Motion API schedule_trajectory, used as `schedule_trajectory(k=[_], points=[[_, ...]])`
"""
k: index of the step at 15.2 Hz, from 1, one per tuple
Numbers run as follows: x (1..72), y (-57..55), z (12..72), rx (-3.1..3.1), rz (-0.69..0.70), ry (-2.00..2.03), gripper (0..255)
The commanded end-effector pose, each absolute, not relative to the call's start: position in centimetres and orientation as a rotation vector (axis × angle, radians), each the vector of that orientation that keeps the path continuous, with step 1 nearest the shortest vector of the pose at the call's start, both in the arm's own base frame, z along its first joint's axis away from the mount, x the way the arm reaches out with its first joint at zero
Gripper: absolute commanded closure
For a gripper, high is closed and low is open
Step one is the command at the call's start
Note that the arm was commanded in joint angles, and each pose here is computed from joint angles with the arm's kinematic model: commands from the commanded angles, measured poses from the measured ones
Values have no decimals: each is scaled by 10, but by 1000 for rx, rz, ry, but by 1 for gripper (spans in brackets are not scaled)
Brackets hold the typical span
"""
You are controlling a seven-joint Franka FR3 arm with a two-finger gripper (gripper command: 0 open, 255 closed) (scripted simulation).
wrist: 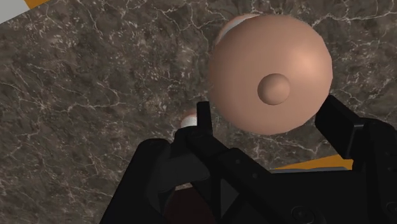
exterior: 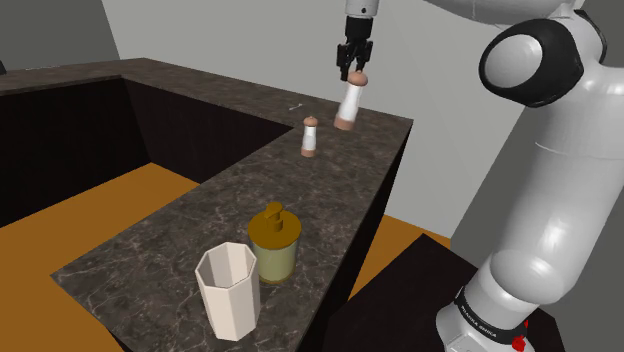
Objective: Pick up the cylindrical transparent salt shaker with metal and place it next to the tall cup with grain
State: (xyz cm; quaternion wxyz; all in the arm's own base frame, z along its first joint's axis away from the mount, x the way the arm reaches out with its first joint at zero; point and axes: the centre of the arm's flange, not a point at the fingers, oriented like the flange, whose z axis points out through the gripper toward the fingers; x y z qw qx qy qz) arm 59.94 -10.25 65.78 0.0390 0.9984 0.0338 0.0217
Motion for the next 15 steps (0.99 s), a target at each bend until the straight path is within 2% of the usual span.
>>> schedule_trajectory(k=[1, 15], points=[[587, -83, 660, 3061, 67, 103, 255], [488, 73, 660, 3061, 67, 103, 255]])
